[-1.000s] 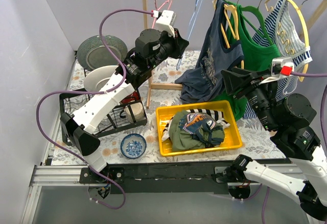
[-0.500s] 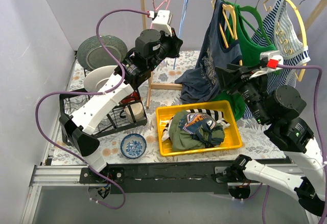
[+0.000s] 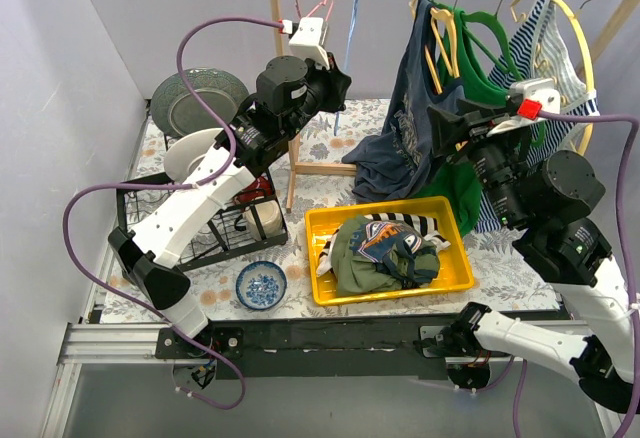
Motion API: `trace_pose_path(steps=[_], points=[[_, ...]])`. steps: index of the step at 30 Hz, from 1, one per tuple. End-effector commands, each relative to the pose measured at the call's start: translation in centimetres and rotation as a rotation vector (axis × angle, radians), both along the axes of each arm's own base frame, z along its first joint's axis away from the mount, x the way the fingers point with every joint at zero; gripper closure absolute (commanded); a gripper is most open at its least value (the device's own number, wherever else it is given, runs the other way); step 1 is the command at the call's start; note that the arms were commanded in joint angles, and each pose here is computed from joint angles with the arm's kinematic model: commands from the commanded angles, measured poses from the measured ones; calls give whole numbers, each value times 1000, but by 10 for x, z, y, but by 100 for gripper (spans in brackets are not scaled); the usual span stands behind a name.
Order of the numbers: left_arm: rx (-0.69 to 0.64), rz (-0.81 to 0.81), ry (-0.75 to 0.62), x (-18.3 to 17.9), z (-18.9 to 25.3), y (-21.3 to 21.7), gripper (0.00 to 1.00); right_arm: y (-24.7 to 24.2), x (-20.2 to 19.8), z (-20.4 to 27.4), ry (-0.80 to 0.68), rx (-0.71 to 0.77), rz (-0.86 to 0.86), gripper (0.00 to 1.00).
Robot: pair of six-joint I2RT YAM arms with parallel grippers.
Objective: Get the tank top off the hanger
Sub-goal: Pick up the hanger from the clothesline.
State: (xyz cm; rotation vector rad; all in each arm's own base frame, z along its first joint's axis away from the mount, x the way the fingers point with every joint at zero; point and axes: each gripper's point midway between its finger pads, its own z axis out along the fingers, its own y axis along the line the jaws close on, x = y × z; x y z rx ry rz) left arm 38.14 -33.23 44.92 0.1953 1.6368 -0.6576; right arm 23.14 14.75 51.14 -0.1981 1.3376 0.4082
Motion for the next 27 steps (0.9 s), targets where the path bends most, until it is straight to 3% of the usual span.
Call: trace_pose_path(steps=[1, 8, 12, 19, 27], points=[[-62, 23, -59, -18, 41, 22, 100, -33, 5, 41, -96, 15, -171, 40], [-48, 35, -49, -18, 34, 25, 100, -53, 24, 55, -86, -76, -374, 30], [-41, -8, -54, -25, 32, 22, 78, -50, 33, 47, 5, -134, -403, 24], [-92, -66, -90, -49, 52, 31, 39, -55, 49, 37, 74, -145, -441, 23], [-139, -187, -152, -88, 78, 39, 14, -68, 79, 21, 190, -205, -391, 23]])
